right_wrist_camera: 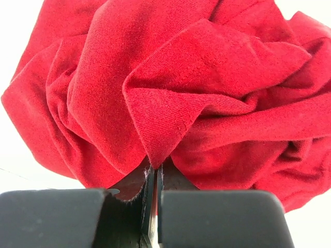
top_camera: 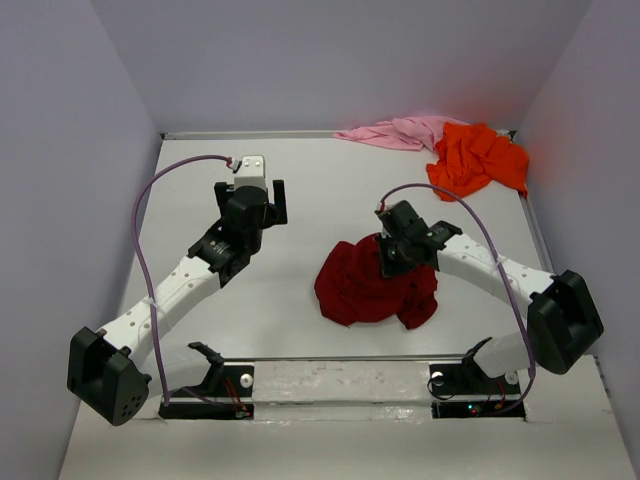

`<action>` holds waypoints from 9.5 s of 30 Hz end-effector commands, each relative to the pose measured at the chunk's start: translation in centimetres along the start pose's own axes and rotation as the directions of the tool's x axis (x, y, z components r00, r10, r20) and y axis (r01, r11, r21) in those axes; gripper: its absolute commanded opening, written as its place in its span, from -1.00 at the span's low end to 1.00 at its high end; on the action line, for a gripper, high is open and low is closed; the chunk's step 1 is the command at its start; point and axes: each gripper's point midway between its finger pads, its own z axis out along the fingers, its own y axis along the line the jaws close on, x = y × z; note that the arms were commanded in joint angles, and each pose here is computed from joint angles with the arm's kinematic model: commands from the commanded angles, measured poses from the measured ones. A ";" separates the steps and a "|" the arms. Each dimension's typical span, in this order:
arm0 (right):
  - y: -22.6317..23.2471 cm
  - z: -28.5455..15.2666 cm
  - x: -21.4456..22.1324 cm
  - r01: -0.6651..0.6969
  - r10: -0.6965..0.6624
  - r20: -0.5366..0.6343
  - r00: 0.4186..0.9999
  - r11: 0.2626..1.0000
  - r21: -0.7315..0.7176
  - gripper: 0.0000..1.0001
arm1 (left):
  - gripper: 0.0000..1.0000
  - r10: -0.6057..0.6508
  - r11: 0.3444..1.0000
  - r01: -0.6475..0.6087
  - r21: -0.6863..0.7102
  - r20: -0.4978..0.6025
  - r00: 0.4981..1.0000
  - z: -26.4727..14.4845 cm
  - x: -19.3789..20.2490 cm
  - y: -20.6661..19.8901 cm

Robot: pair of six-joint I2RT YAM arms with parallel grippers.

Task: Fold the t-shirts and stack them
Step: Flatten out the crumpled T-shirt at the center of the board.

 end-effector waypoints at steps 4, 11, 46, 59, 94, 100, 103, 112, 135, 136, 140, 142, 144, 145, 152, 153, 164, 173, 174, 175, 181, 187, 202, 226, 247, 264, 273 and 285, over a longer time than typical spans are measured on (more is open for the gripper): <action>-0.7 -5.7 -4.7 0.027 -0.042 0.189 0.981 0.996 0.083 -1.00 | 0.98 -0.029 1.000 0.029 0.010 0.041 0.999 -0.2 -1.8 -0.3; -2.0 -13.9 -9.5 -0.010 -0.061 0.394 0.917 0.985 0.175 -1.00 | 0.98 -0.031 0.999 0.030 0.011 0.038 0.999 -0.1 -1.7 -0.3; -5.6 -28.0 -15.1 -0.176 -0.107 0.655 0.748 0.920 0.351 -1.00 | 0.98 -0.053 0.998 0.051 0.032 0.049 0.997 0.0 -1.8 -0.8; -3.1 -8.9 -4.2 -0.048 0.000 0.280 0.960 0.985 0.163 -1.00 | 0.98 -0.059 0.998 0.057 0.031 0.059 0.997 -0.3 -2.1 -0.6; 0.7 -6.4 -4.5 0.046 -0.083 0.251 0.964 0.988 0.149 0.31 | 0.98 -0.059 0.998 0.057 0.035 0.059 0.997 -0.2 -2.2 -0.8; 2.0 -7.3 -4.0 0.066 -0.080 0.229 0.970 0.995 0.069 0.35 | 0.98 -0.058 0.998 0.056 0.035 0.056 0.997 -0.2 -2.2 -0.8; 2.4 -6.8 -3.5 0.073 -0.080 0.223 0.971 0.997 0.038 0.42 | 0.98 -0.056 0.998 0.054 0.036 0.056 0.997 -0.2 -2.2 -0.8; 2.3 -3.0 -2.3 0.128 -0.142 0.128 0.982 0.986 0.110 0.62 | 0.98 -0.055 0.998 0.054 0.034 0.053 0.997 -0.1 -2.0 -0.8; 3.8 1.2 -4.8 0.231 -0.258 0.070 0.964 0.935 0.269 0.59 | 0.98 -0.041 0.999 0.040 0.024 0.036 0.999 -0.1 -1.6 -0.6; 4.1 1.4 -4.5 0.238 -0.263 0.064 0.963 0.934 0.265 0.58 | 0.98 -0.041 0.999 0.041 0.022 0.035 0.999 -0.1 -1.5 -0.6; 4.5 1.5 -4.0 0.236 -0.259 0.060 0.964 0.938 0.253 0.58 | 0.98 -0.042 0.999 0.041 0.022 0.037 0.998 -0.1 -1.6 -0.6; 4.6 1.4 -4.0 0.228 -0.251 0.067 0.966 0.943 0.241 0.57 | 0.98 -0.042 0.999 0.041 0.023 0.037 0.998 -0.1 -1.6 -0.6; 4.8 1.4 -3.5 0.235 -0.256 0.063 0.965 0.943 0.236 0.56 | 0.98 -0.039 0.999 0.038 0.025 0.034 0.999 -0.1 -1.5 -0.7; 4.7 1.4 -3.5 0.232 -0.254 0.066 0.965 0.943 0.237 0.55 | 0.98 -0.041 0.999 0.041 0.022 0.035 0.999 -0.1 -1.6 -0.6; 3.1 2.7 -2.0 0.242 -0.260 0.026 0.965 0.927 0.286 0.47 | 0.98 -0.041 0.999 0.041 0.024 0.035 0.999 -0.1 -1.5 -0.6; 3.1 2.8 -1.9 0.242 -0.260 0.025 0.965 0.926 0.288 0.41 | 0.98 -0.040 0.999 0.039 0.024 0.035 0.999 -0.1 -1.5 -0.6; 2.2 2.3 -2.3 0.235 -0.265 0.045 0.963 0.913 0.334 0.27 | 0.98 -0.043 0.999 0.042 0.025 0.035 0.998 -0.1 -1.5 -0.6; 1.8 2.3 -2.5 0.238 -0.271 0.043 0.962 0.903 0.359 -0.03 | 0.98 -0.041 0.999 0.041 0.025 0.035 0.999 -0.1 -1.5 -0.6; 1.9 2.3 -2.5 0.237 -0.271 0.045 0.962 0.903 0.358 -0.04 | 0.98 -0.041 0.999 0.041 0.027 0.034 0.999 -0.1 -1.5 -0.6; 1.8 2.3 -2.5 0.237 -0.270 0.043 0.962 0.902 0.361 -0.04 | 0.98 -0.041 0.999 0.041 0.027 0.034 0.999 -0.1 -1.5 -0.6; 1.7 2.8 -2.0 0.233 -0.261 0.030 0.965 0.904 0.357 -0.05 | 0.98 -0.042 0.999 0.041 0.026 0.033 0.999 -0.1 -1.5 -0.6; 2.4 2.6 -1.9 0.236 -0.262 0.033 0.964 0.912 0.335 0.06 | 0.98 -0.041 0.999 0.040 0.026 0.033 0.999 -0.1 -1.5 -0.6; 4.2 2.5 -2.0 0.249 -0.269 0.025 0.963 0.918 0.308 0.01 | 0.98 -0.041 0.999 0.040 0.025 0.033 0.999 -0.1 -1.5 -0.6; 1.2 2.1 -2.1 0.265 -0.298 0.001 0.955 0.849 0.458 -0.06 | 0.98 -0.041 0.999 0.040 0.031 0.033 0.999 -0.2 -1.5 -0.7; 0.1 2.4 -1.7 0.272 -0.306 -0.018 0.952 0.819 0.506 -1.00 | 0.98 -0.041 0.999 0.040 0.032 0.031 0.999 -0.1 -1.4 -0.7; 2.2 2.6 -1.9 0.302 -0.330 -0.022 0.944 0.833 0.464 -0.16 | 0.98 -0.043 0.999 0.042 0.027 0.037 0.998 -0.2 -1.6 -0.6; 1.5 3.6 -1.6 0.318 -0.349 -0.038 0.936 0.798 0.512 -0.08 | 0.98 -0.043 0.999 0.042 0.030 0.036 0.998 -0.2 -1.6 -0.7; 0.5 3.1 -1.8 0.312 -0.356 -0.033 0.934 0.765 0.563 -0.50 | 0.98 -0.045 0.999 0.044 0.032 0.037 0.998 -0.2 -1.7 -0.7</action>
